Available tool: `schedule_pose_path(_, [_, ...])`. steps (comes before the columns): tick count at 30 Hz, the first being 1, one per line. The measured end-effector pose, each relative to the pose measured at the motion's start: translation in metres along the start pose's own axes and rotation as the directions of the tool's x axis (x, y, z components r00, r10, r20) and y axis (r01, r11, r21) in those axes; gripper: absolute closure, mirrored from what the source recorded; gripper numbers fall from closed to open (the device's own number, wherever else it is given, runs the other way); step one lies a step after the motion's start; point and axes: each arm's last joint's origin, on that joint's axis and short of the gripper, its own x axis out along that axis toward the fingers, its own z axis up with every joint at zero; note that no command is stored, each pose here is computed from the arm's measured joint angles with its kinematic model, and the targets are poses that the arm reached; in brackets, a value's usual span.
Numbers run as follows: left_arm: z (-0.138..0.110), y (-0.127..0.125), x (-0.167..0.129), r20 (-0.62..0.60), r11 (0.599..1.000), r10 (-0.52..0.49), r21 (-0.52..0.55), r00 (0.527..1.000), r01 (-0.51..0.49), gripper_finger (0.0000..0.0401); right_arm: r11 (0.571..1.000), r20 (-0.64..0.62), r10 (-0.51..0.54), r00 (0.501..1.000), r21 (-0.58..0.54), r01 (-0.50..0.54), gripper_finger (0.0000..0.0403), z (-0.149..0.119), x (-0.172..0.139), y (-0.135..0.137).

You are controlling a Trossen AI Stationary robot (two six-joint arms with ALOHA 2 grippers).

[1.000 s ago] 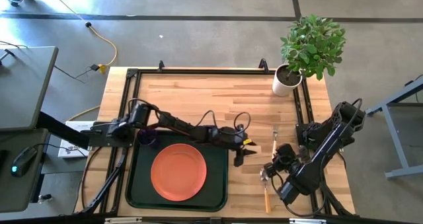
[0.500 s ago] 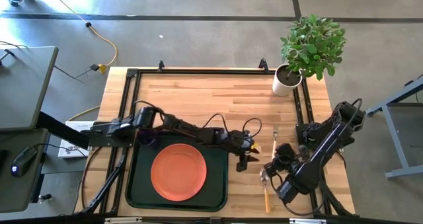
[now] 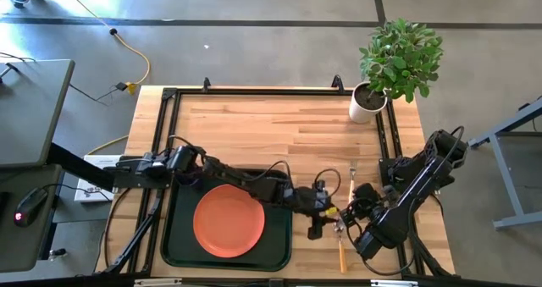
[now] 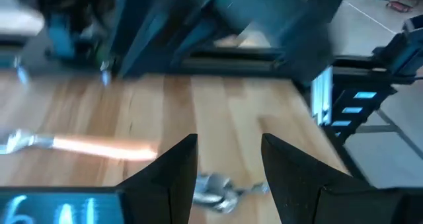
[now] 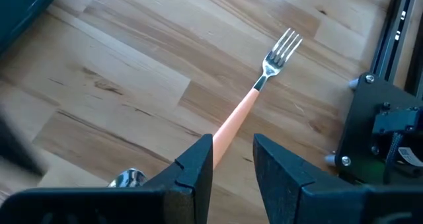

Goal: Pick and place plate/cup/fork/spoon on tray
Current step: Put the yellow spoon on the black serving tray to the right of the orange plate

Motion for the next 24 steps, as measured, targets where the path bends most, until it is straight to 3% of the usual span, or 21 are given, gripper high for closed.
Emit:
schedule_pose_path(4, [-0.004, -0.005, 0.014, -0.031, 1.0, -0.002, 0.017, 1.0, 0.003, 0.0243, 1.0, 0.0, -0.001, 1.0, 0.0, 0.001, 0.0304, 0.0, 0.0, 0.0])
schedule_pose_path(18, [-0.016, 0.014, 0.074, 0.03, 0.999, -0.011, -0.049, 0.999, 0.013, 0.0243, 0.998, -0.04, 0.003, 0.999, -0.069, -0.006, 0.0304, -0.014, -0.007, -0.007])
schedule_pose_path(24, [-0.041, 0.02, 0.083, -0.077, 0.999, 0.015, -0.041, 0.997, -0.018, 0.0243, 0.996, -0.015, 0.0, 1.0, -0.087, -0.001, 0.0304, -0.017, -0.009, -0.012])
